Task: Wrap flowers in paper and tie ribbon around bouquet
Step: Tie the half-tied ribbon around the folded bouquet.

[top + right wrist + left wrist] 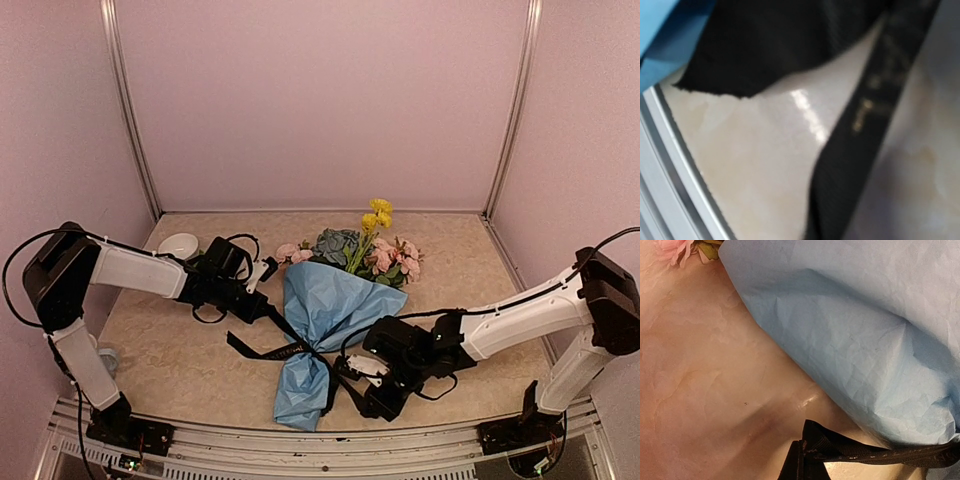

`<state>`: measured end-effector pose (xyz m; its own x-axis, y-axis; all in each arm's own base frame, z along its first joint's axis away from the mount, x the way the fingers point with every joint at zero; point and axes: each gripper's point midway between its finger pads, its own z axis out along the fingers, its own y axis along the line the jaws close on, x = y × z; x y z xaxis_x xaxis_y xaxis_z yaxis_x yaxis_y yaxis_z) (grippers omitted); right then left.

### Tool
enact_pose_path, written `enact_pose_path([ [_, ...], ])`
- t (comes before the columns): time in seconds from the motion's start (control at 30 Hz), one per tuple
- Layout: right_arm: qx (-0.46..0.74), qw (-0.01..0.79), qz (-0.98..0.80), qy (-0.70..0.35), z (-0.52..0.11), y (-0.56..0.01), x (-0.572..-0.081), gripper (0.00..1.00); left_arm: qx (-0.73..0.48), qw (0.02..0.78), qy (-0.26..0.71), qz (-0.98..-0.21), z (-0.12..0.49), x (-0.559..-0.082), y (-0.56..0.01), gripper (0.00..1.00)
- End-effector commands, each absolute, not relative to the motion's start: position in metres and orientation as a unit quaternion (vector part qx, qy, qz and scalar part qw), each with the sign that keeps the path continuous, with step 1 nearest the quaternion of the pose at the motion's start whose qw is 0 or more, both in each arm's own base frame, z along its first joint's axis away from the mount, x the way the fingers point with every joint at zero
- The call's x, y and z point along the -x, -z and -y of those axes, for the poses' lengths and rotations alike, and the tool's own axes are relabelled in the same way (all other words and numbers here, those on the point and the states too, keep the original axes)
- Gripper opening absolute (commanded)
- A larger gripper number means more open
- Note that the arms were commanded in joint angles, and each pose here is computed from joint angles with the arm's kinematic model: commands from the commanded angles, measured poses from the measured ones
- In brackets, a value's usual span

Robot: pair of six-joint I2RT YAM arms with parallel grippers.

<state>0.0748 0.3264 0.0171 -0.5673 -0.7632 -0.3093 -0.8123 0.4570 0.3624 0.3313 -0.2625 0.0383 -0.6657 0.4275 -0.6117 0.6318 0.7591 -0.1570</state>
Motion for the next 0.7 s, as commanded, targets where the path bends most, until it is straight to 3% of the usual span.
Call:
enact_pose_path([
  [0.0,0.441,-0.054,-0.875,-0.192,-0.272,-0.003,-0.045,0.0,-0.246,0.328,0.142,-0.901,0.231,-0.365,-0.05,0.0],
  [0.17,0.396,0.064,-0.896,-0.191,-0.297,-0.028,-0.12,0.0,-0.324,0.3,0.169,-0.881,0.269,-0.32,-0.047,0.0],
  [0.37,0.306,0.163,-0.926,-0.149,-0.261,-0.044,-0.207,0.0,-0.342,0.267,0.186,-0.881,0.286,-0.289,-0.045,0.0],
  [0.67,0.293,0.216,-0.922,-0.127,-0.234,-0.053,-0.255,0.0,-0.353,0.238,0.228,-0.875,0.299,-0.243,-0.049,0.0],
])
